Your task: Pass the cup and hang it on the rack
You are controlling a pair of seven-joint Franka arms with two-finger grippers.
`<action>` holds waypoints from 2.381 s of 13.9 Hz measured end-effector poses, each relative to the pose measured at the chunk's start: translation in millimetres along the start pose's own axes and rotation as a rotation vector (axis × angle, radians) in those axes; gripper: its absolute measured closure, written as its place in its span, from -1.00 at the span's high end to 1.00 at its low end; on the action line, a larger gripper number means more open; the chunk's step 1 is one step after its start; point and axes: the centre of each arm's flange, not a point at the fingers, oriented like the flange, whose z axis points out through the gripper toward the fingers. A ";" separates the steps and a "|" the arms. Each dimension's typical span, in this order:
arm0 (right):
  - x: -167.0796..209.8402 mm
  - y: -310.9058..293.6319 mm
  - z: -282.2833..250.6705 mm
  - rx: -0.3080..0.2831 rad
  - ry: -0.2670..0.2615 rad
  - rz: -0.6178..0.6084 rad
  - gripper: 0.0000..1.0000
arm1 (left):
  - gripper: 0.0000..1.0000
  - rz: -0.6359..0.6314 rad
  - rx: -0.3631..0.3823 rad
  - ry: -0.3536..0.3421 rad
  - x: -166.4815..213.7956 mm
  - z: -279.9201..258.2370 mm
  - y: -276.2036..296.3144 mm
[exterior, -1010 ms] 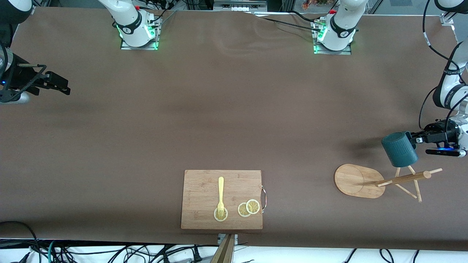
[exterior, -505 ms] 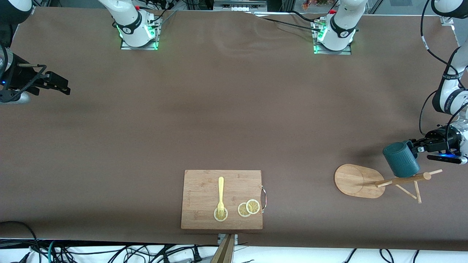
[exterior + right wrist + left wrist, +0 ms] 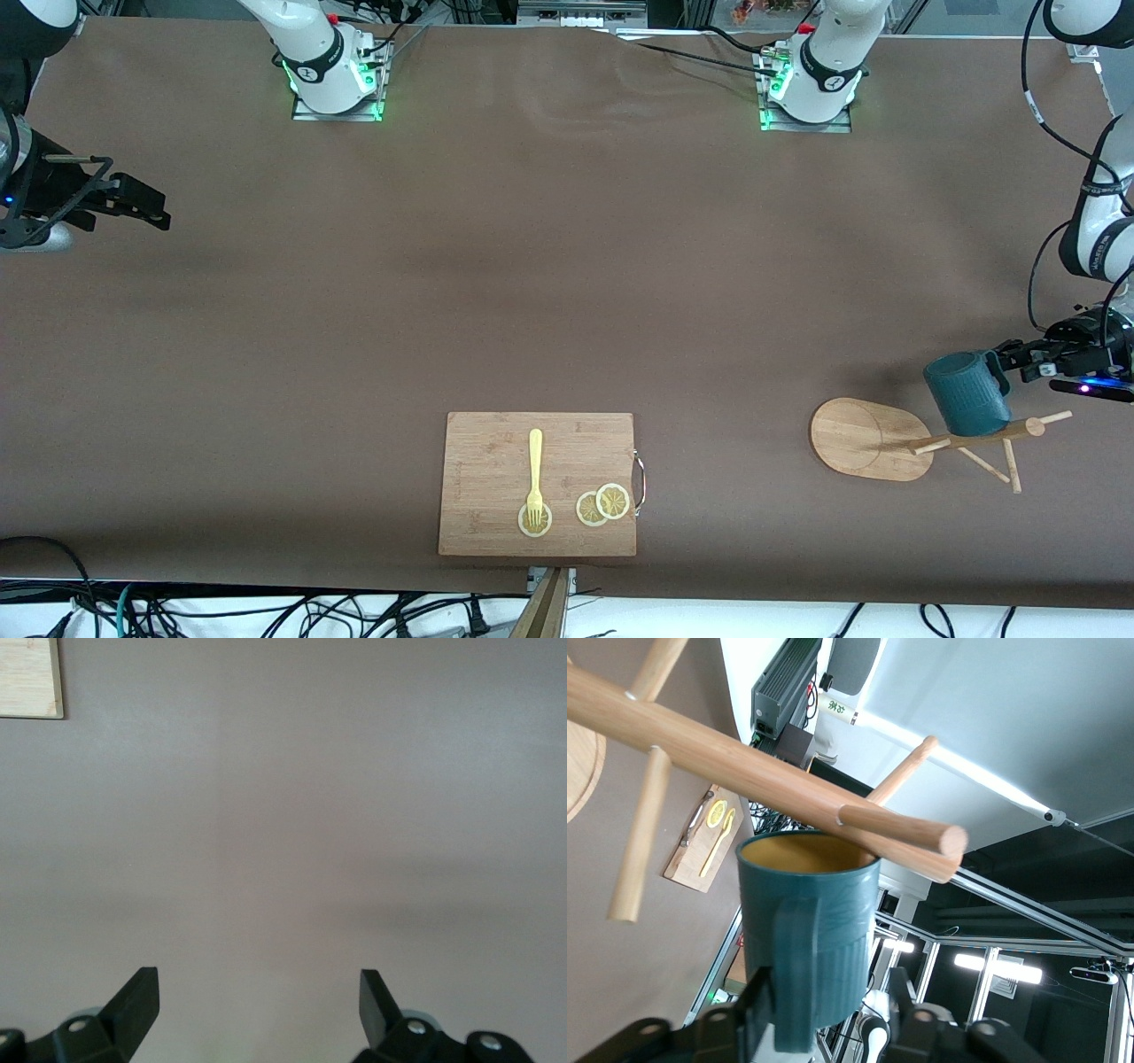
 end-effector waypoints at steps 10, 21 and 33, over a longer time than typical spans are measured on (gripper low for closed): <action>0.0 0.0 -0.1 0.000 0.000 0.000 1.00 | 1.00 0.223 0.381 -0.011 -58.1 -40.1 91.8; -0.3 5.5 0.0 0.001 0.000 0.010 1.00 | 1.00 0.571 1.209 -0.158 -242.5 116.6 276.0; -0.3 6.6 0.1 0.001 0.000 0.012 1.00 | 1.00 0.490 1.662 -0.089 -287.8 214.9 221.2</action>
